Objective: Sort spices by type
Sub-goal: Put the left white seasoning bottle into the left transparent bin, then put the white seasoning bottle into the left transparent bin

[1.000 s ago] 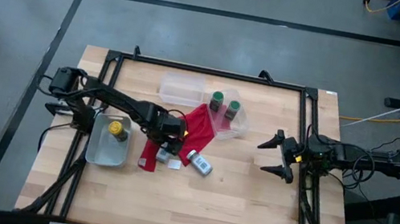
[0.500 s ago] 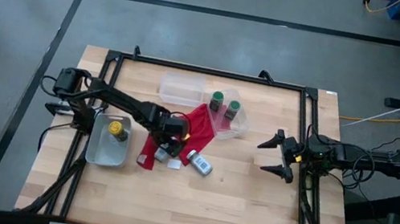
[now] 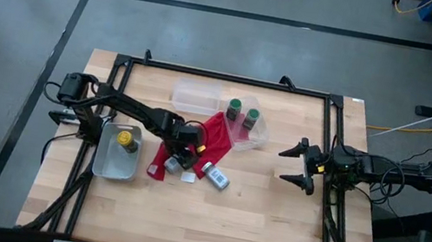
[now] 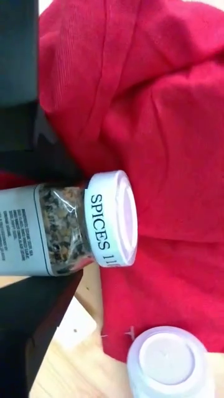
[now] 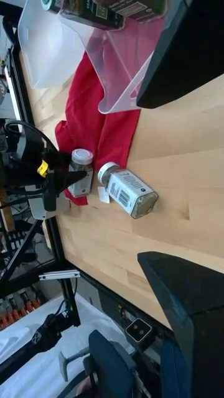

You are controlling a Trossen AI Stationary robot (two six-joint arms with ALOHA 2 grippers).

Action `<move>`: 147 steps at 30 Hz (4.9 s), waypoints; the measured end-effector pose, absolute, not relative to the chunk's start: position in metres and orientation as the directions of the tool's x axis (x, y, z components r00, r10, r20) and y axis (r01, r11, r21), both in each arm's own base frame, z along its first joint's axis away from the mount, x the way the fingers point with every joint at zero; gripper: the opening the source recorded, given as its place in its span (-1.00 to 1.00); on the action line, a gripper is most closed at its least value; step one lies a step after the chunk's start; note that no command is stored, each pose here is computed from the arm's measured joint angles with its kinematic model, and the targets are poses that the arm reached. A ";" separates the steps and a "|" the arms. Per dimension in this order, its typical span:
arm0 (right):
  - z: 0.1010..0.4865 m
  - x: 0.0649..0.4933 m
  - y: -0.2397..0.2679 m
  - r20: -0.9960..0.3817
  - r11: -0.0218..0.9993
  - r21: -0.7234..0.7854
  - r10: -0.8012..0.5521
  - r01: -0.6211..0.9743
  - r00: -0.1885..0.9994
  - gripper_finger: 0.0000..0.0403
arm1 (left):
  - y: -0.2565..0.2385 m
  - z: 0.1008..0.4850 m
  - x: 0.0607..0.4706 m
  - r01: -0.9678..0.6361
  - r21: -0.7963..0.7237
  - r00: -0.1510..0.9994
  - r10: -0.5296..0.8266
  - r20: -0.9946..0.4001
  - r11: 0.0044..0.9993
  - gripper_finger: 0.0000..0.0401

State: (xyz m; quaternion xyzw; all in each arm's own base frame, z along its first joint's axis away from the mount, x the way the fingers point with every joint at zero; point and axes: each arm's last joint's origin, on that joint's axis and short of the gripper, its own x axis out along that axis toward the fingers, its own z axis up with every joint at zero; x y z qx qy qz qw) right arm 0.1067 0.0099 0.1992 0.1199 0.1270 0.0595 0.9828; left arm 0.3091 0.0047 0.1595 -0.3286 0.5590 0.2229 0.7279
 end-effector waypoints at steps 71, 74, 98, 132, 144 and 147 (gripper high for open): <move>0.225 0.193 0.006 -0.239 0.967 0.108 -0.200 0.230 0.950 0.96 | 0.106 0.255 0.307 -0.633 -0.094 0.694 0.510 -0.508 0.768 -0.04; 0.224 0.194 0.006 -0.246 0.968 0.101 -0.199 0.229 0.949 0.96 | 0.119 0.255 0.306 -0.673 -0.035 0.663 0.582 -0.470 0.739 -0.04; 0.219 0.193 0.008 -0.304 0.979 0.105 -0.137 0.176 0.943 0.96 | 0.166 0.164 0.351 -0.809 0.166 0.484 0.800 -0.356 0.563 0.00; 0.218 0.193 0.008 -0.307 0.981 0.110 -0.122 0.162 0.944 0.96 | 0.166 0.144 0.352 -0.770 0.204 0.483 0.761 -0.433 0.604 0.36; 0.217 0.193 0.009 -0.321 0.976 0.144 -0.110 0.163 0.941 0.96 | 0.145 0.172 0.353 -0.711 0.254 0.538 0.740 -0.404 0.656 0.36; 0.217 0.193 0.010 -0.322 0.975 0.176 -0.071 0.133 0.944 0.96 | 0.143 0.187 0.349 -0.719 0.237 0.544 0.741 -0.393 0.653 0.36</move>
